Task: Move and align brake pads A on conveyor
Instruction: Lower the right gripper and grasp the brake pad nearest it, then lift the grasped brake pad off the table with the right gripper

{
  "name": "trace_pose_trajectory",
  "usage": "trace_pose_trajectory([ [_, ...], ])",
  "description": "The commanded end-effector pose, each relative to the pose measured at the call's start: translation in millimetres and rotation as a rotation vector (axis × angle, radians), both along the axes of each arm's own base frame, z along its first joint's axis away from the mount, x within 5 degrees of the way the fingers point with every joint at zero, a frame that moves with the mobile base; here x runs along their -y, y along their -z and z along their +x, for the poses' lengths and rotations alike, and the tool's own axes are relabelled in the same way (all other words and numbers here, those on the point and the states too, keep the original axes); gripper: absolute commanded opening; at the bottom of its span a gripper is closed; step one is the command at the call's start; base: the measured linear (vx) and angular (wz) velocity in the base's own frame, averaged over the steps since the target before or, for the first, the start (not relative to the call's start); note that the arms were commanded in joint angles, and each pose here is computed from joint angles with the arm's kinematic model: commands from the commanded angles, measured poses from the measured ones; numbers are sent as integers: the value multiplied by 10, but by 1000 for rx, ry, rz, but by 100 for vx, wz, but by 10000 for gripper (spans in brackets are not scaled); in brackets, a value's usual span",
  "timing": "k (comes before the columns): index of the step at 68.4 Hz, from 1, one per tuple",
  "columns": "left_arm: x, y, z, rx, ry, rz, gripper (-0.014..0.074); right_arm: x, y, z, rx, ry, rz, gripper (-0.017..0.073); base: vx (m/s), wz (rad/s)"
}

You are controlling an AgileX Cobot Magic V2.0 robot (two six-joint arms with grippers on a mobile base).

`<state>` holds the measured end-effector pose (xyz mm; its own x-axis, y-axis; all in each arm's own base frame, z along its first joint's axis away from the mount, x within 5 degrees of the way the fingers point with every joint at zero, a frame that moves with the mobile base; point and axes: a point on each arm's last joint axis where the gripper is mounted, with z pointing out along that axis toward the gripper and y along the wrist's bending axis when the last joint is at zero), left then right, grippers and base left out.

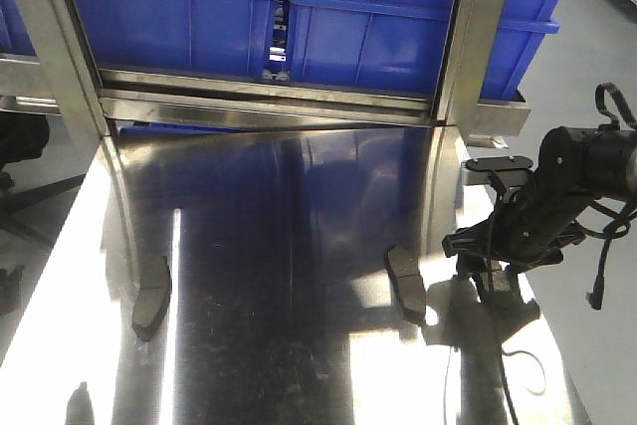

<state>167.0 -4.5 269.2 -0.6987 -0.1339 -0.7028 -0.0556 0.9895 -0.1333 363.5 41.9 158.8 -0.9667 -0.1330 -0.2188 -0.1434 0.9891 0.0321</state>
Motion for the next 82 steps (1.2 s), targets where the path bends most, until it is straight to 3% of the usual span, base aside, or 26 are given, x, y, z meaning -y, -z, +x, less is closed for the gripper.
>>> trace_pose_trajectory([
  [1,6,-160,50,113,-7,-10,177,0,-211,44,72,-7,4,480,0,0],
  [12,6,-160,50,113,-7,-10,177,1,-208,34,61,-7,4,333,0,0],
  [28,6,-160,50,113,-7,-10,177,2,-209,22,50,-24,-1,-15,0,0],
  [55,6,-160,50,113,-7,-10,177,8,-528,-37,147,-40,3,-10,0,0],
  [82,6,-160,50,112,-7,-10,177,16,-967,-355,312,-10,58,-10,0,0],
])
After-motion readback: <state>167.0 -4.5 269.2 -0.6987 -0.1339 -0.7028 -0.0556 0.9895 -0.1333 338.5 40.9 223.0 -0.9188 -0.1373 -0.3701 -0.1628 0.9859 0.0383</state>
